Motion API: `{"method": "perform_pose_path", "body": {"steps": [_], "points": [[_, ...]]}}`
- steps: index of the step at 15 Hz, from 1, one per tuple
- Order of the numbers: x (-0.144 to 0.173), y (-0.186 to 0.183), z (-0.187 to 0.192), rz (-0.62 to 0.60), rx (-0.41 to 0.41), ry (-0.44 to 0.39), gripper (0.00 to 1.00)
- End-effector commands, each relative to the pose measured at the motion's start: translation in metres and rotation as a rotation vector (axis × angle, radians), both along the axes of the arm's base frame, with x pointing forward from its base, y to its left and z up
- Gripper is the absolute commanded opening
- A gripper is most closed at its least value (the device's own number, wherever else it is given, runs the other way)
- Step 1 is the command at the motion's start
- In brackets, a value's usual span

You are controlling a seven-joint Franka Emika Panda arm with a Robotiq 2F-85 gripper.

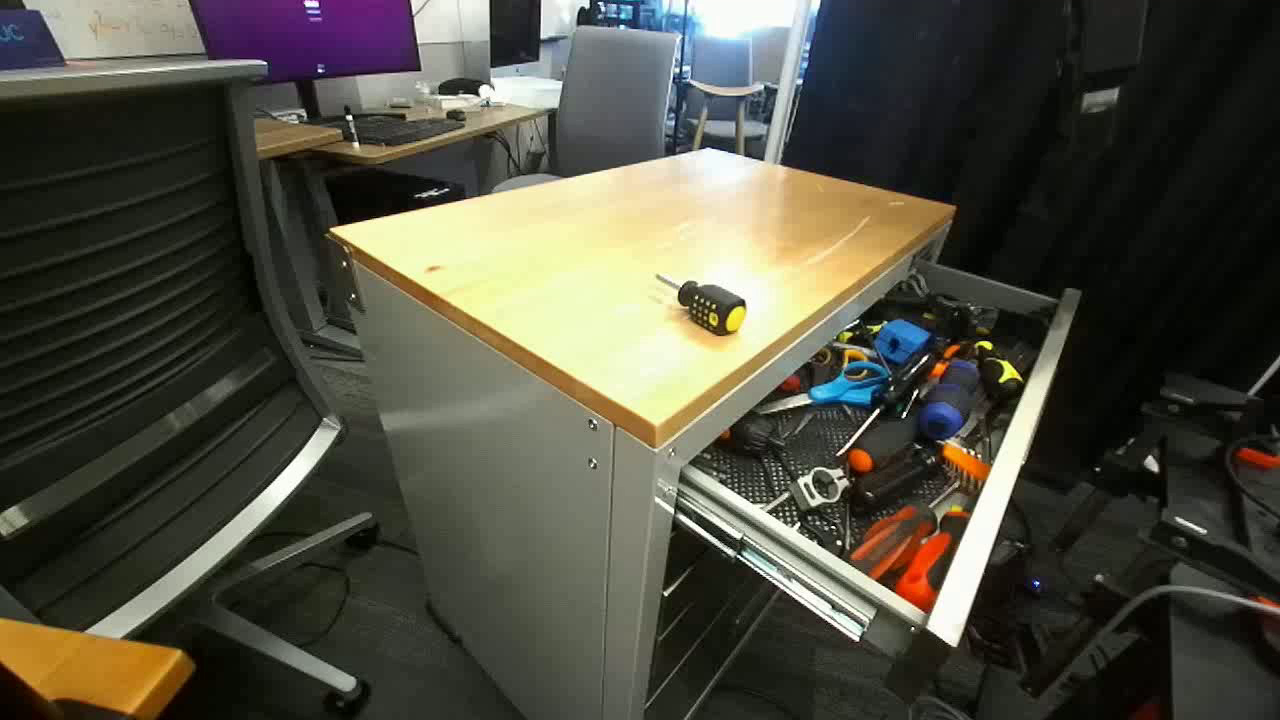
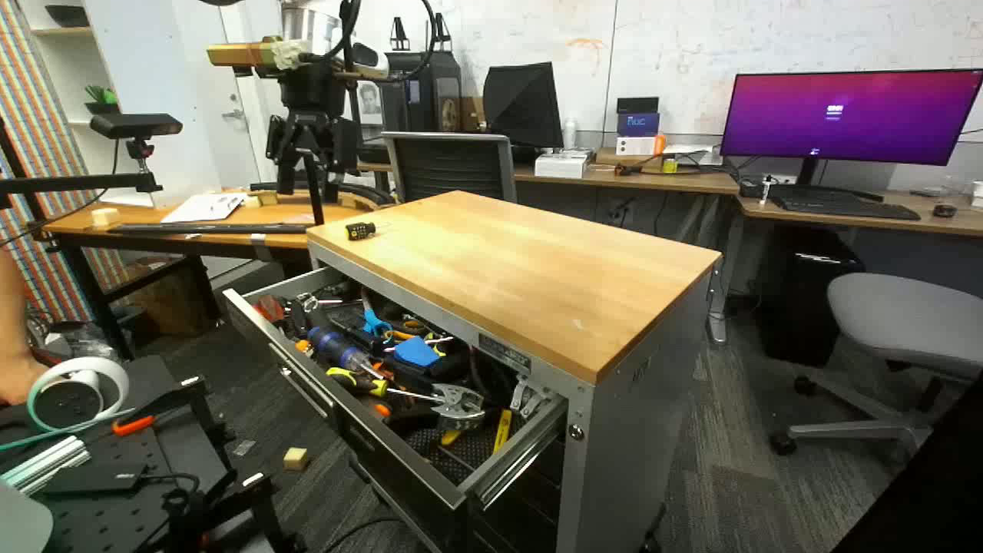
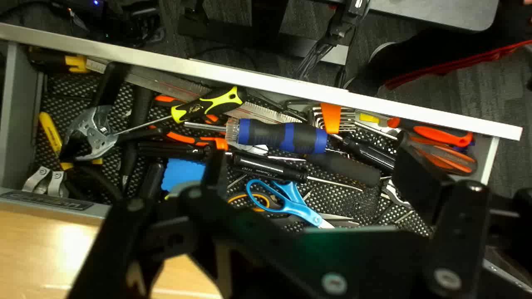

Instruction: Put the screwdriver in the drawer and close the drawer

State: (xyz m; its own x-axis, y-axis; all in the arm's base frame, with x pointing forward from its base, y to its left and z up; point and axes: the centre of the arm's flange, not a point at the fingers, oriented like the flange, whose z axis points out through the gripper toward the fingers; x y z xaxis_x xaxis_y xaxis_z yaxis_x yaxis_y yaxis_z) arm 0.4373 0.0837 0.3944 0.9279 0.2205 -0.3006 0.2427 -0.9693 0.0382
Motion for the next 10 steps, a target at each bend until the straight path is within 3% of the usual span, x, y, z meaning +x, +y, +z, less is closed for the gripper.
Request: {"method": "perform_pose_path", "body": {"steps": [1, 5, 7, 10], "points": [[0.001, 0.0, 0.001, 0.0, 0.001, -0.003, 1.0], [0.006, 0.003, 0.0, -0.024, 0.003, -0.008, 1.0], [0.024, 0.032, -0.021, -0.118, -0.053, 0.009, 1.0], [0.047, 0.086, -0.062, -0.148, -0.084, 0.012, 1.0]]}}
